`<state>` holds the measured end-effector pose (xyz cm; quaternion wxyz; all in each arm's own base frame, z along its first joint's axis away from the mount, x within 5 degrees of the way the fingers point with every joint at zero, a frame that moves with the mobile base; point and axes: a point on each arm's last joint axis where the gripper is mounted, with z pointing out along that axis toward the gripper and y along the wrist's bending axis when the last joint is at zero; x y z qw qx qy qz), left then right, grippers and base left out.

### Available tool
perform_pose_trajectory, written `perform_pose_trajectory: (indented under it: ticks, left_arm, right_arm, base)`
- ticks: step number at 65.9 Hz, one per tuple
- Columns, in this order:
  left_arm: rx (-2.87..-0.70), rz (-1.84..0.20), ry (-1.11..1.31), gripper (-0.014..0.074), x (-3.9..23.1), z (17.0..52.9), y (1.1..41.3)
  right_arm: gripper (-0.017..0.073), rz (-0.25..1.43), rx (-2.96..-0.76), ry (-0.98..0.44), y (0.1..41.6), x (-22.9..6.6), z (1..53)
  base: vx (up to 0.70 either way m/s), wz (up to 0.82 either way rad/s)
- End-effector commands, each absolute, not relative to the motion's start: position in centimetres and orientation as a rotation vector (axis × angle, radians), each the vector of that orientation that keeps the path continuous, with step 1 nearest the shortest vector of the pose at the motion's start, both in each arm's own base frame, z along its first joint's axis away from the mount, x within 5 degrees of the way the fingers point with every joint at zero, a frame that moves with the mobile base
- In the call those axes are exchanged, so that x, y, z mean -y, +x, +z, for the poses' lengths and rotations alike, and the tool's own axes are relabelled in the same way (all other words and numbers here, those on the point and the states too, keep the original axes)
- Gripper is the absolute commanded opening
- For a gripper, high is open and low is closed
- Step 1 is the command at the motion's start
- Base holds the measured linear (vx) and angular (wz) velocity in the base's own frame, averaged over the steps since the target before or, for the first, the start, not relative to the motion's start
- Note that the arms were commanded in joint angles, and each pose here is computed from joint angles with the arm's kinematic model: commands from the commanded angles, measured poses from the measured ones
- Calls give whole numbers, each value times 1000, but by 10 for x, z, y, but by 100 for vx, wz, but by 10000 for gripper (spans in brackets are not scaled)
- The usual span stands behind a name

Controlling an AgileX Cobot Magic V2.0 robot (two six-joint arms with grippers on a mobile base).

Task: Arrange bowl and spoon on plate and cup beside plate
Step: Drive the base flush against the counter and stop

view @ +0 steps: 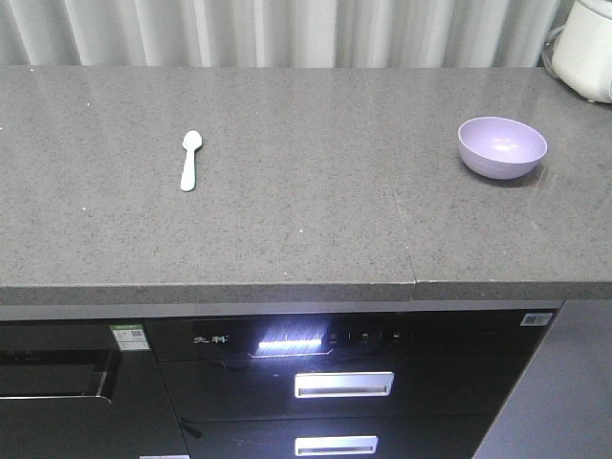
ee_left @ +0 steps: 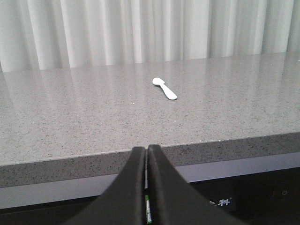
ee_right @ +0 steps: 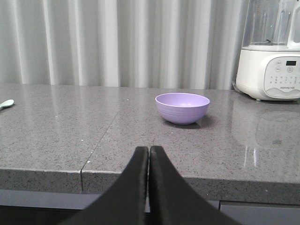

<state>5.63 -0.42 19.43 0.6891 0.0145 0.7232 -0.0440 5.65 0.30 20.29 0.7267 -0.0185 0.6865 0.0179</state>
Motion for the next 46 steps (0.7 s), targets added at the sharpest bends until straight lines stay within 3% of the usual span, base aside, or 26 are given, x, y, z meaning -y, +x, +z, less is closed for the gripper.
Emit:
perform_pose_trajectory:
  ticks: [1,46]
  left_arm:
    - [-1555,-117,29,-6,5,192,56]
    - [-1555,-117,29,-6,5,192,56]
  right_arm:
    - [-2,19,-1433,-36,55,-2,210]
    - [-2,19,-1433,-36,55,-2,210]
  base:
    - [5,2]
    - [3,1]
